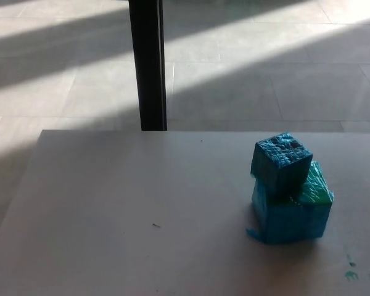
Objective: The robot uses its right hand to pick up the small cube kept on the middle on the desk and place it on the bigger cube kept next to it
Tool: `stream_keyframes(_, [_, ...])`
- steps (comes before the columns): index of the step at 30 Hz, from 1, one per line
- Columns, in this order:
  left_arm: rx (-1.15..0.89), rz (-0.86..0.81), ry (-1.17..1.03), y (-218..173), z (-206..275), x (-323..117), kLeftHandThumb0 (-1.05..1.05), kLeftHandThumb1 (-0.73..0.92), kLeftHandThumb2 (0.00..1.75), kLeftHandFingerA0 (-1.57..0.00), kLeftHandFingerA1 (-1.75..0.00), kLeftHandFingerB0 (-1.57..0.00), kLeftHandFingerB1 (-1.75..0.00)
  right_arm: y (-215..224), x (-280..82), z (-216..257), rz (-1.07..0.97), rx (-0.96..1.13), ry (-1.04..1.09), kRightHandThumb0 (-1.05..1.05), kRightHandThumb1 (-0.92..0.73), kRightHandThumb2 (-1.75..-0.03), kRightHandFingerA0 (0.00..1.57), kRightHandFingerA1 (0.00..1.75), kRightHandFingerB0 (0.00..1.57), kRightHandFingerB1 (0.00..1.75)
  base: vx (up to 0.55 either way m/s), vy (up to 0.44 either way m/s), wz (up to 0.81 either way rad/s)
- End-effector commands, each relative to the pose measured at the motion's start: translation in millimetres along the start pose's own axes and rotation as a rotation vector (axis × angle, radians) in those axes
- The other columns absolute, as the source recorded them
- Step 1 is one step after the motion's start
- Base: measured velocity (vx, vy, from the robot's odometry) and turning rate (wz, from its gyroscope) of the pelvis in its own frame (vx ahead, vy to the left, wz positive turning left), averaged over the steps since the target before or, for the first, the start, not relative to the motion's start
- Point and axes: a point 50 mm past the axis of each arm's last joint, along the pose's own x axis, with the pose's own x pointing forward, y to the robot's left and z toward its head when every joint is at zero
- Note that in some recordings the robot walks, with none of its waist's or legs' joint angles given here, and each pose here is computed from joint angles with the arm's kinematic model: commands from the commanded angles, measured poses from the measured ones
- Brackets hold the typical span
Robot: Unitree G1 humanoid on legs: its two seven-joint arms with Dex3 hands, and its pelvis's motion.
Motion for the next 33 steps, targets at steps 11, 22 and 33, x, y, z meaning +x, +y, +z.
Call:
stream_keyframes(11, [-0.029, 0.013, 0.001, 6.8, -4.7, -2.1, -1.02, 0.88, 0.66, -0.4, -0.55, -0.36, -0.39, 34.0, -83.3, -118.8, -0.273, 0.259, 0.438, -0.81, -0.52, -0.79, 0.0, 0.09, 0.0, 0.04, 0.0, 0.0, 0.0])
stream_keyframes(22, [-0.016, 0.017, 0.002, 4.9, -6.3, -2.4, -1.01, 0.68, 1.13, -0.39, -0.63, -0.34, -0.5, 112.2, -175.0, -178.9, -0.378, 0.498, 0.84, -1.05, -0.62, -1.0, 0.0, 0.21, 0.0, 0.26, 0.0, 0.0, 0.0])
stream_keyframes(33, [-0.037, 0.011, 0.012, 0.8, -11.3, -0.9, -0.97, 0.65, 1.13, -0.42, -0.65, -0.29, -0.49, 157.3, -218.6, -186.2, -0.45, 0.703, 1.025, -1.05, -0.63, -0.96, 0.0, 0.14, 0.05, 0.29, 0.0, 0.0, 0.0])
